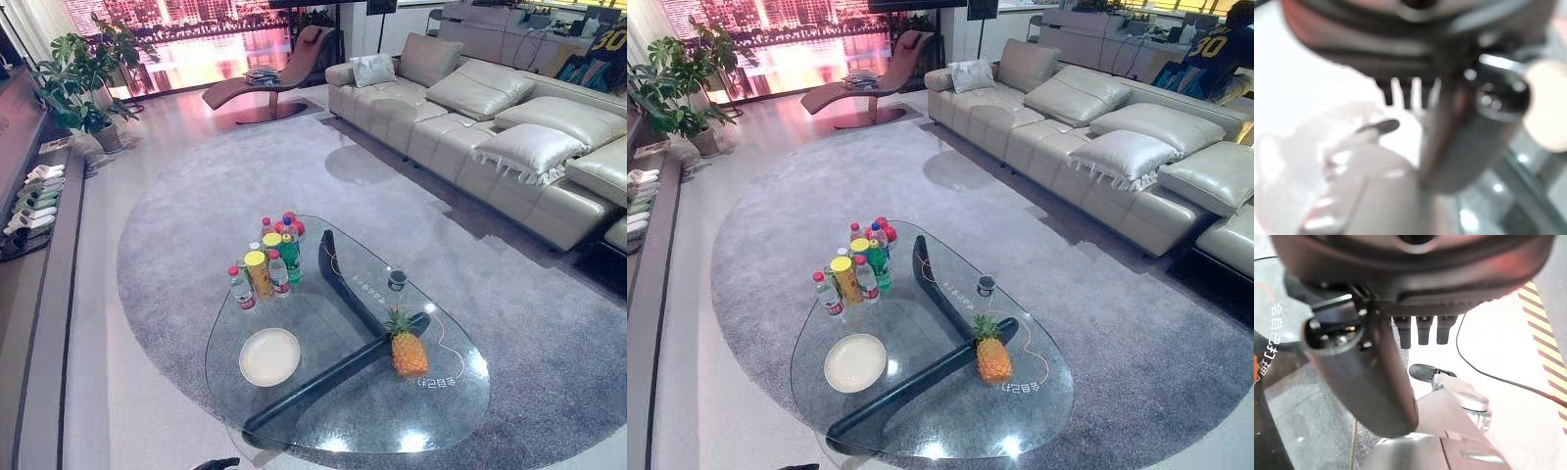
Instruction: Pick up the fruit to the plate
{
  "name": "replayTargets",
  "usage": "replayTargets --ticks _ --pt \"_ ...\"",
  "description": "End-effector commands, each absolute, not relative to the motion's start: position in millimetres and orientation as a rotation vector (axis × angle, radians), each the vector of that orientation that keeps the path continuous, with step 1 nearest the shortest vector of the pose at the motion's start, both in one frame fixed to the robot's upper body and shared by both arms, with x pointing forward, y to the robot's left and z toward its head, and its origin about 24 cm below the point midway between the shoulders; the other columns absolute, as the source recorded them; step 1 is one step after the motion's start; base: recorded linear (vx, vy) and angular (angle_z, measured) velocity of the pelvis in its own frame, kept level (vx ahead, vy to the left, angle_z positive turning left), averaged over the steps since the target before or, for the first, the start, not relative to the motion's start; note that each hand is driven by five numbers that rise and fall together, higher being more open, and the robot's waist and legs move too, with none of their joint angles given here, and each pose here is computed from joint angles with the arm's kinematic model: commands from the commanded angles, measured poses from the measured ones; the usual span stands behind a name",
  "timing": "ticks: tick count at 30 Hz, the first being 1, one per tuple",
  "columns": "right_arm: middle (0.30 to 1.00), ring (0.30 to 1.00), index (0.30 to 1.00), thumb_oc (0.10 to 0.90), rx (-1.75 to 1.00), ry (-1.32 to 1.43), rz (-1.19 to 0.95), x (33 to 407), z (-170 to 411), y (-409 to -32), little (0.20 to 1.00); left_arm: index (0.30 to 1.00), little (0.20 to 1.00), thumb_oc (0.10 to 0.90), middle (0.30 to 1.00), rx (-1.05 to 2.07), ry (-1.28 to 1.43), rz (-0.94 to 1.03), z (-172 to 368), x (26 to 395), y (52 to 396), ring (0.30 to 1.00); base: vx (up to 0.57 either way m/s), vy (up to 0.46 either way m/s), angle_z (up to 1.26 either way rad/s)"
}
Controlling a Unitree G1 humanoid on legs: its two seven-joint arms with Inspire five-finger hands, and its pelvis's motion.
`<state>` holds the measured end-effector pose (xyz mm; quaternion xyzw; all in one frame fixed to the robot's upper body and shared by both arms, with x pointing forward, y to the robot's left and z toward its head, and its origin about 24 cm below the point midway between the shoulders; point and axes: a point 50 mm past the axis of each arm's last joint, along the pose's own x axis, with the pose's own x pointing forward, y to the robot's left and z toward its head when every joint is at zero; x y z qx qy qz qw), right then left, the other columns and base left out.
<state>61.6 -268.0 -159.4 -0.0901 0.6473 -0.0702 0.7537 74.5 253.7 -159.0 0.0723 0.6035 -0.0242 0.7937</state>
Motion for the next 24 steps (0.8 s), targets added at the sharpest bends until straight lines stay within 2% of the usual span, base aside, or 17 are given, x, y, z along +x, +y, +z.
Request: replayTargets --ticks 1,24 --pt "0.900 0.900 0.900 0.800 -0.194 1.359 -0.163 91.1 -155.1 -266.0 0.900 0.900 0.900 0.800 0.900 0.169 1.251 -0.106 -157.8 100.8 240.2 0.900 -0.19 -0.042 -0.21" --pt "0.900 0.900 0.900 0.800 -0.198 1.367 -0.159 88.6 -155.5 -266.1 0.900 0.900 0.900 0.800 0.900 0.151 1.256 -0.096 -157.9 99.6 240.8 0.900 0.00 0.000 0.00"
